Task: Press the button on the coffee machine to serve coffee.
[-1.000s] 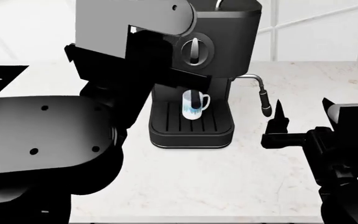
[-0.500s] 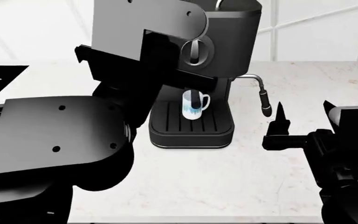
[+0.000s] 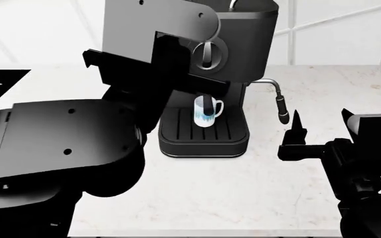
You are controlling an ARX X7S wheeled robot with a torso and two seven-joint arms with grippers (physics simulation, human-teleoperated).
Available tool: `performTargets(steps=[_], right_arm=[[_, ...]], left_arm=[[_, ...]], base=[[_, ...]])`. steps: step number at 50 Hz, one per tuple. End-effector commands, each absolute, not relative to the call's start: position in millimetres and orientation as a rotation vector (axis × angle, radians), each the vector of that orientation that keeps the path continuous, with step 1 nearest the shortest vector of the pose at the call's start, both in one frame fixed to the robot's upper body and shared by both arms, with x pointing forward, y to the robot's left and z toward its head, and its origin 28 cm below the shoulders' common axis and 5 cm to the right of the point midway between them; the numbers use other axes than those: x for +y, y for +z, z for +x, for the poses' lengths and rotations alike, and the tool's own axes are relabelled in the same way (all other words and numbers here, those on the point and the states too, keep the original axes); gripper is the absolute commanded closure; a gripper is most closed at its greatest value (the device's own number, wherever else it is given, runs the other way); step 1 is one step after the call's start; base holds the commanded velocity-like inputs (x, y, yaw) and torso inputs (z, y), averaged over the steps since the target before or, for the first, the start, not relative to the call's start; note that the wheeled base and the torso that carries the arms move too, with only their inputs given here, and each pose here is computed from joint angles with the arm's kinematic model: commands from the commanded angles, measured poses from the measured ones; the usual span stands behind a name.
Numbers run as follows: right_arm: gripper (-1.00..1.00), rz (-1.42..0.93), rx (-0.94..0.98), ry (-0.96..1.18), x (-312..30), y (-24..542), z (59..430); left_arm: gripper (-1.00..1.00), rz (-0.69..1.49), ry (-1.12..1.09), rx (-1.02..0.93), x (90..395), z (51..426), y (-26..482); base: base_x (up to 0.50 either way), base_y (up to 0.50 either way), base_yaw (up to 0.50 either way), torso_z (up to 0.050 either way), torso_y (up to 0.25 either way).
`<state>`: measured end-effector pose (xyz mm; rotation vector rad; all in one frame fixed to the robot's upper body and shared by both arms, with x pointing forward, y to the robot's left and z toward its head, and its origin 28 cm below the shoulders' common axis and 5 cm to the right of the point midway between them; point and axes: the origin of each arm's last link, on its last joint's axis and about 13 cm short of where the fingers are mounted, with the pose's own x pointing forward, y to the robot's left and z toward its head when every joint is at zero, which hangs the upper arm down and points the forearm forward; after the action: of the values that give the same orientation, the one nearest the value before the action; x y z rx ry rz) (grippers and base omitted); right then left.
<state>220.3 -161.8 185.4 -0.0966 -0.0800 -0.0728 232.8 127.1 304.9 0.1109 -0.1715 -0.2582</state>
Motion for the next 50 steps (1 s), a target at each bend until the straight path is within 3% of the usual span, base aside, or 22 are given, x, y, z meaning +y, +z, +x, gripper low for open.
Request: performTargets(steps=[1,50], right_arm=[[-1.00,-0.099,-0.080,-0.072,-162,187,221],[-1.00,-0.094,-0.058,-0.067,-160,182,222]], left_arm=[[1.00,0.106,-0.228,-0.163,128,242,303],[1.00,0.123,-0.258,-0.130,126,256,298]], base=[[0.00,0.00,0.00,0.000,0.000],[0.00,0.00,0.00,0.000,0.000]])
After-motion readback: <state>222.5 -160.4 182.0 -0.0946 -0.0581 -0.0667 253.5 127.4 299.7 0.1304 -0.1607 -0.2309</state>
